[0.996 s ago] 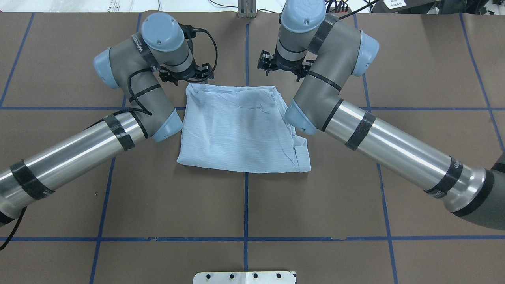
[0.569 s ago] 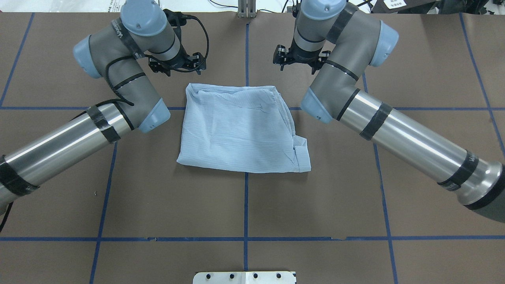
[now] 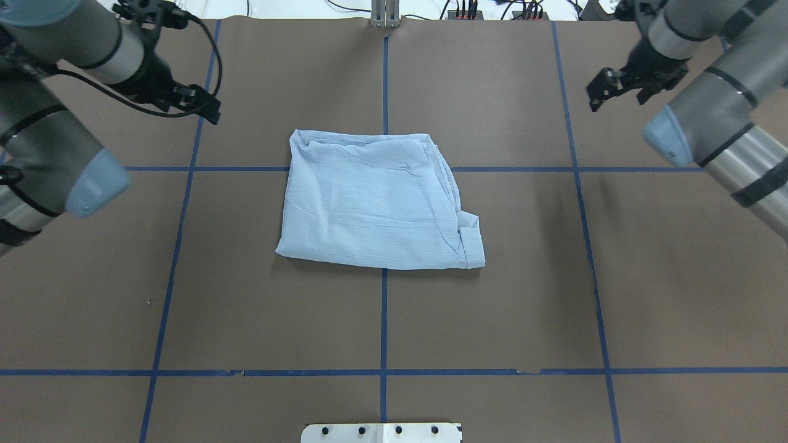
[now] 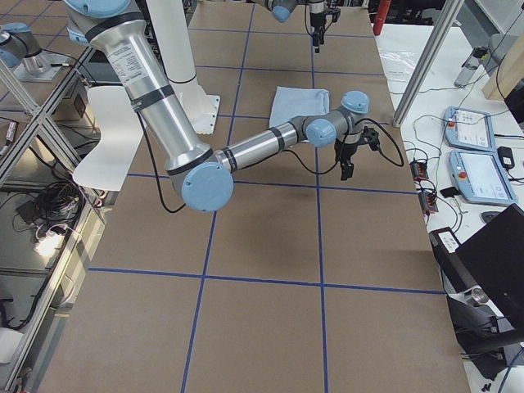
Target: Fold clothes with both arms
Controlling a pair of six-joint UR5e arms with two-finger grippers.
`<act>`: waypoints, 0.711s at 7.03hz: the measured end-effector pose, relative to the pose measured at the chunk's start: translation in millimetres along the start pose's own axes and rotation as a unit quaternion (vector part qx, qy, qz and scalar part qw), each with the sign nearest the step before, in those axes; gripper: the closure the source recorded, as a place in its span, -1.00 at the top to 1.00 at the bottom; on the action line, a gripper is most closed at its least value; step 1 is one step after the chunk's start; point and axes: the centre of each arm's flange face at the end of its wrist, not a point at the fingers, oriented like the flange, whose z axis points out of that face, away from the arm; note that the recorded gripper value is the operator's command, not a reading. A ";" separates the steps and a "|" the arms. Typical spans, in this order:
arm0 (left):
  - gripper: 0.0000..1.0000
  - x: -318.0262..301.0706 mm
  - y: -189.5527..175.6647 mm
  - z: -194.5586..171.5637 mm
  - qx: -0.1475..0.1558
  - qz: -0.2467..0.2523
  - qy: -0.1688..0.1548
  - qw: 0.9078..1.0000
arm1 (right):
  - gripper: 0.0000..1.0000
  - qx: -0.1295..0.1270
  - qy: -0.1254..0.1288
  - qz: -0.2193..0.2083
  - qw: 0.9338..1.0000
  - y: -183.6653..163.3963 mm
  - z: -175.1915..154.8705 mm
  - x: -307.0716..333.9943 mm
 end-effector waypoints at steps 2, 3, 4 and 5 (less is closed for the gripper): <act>1.00 -116.7 52.0 -34.8 -0.016 0.070 -0.038 0.997 | 1.00 -0.023 0.003 -0.060 0.998 78.7 -15.9 111.2; 1.00 -170.2 82.5 -47.5 -0.027 0.077 -0.051 0.995 | 1.00 -0.029 -0.003 -0.069 0.997 129.1 -21.6 157.1; 1.00 -210.0 120.2 -54.3 -0.041 0.063 -0.051 0.996 | 1.00 -0.032 -0.004 -0.054 0.998 185.1 -30.1 197.2; 1.00 -241.3 158.7 -57.9 -0.055 0.036 -0.051 0.997 | 1.00 -0.034 -0.003 -0.025 0.999 233.4 -39.1 225.0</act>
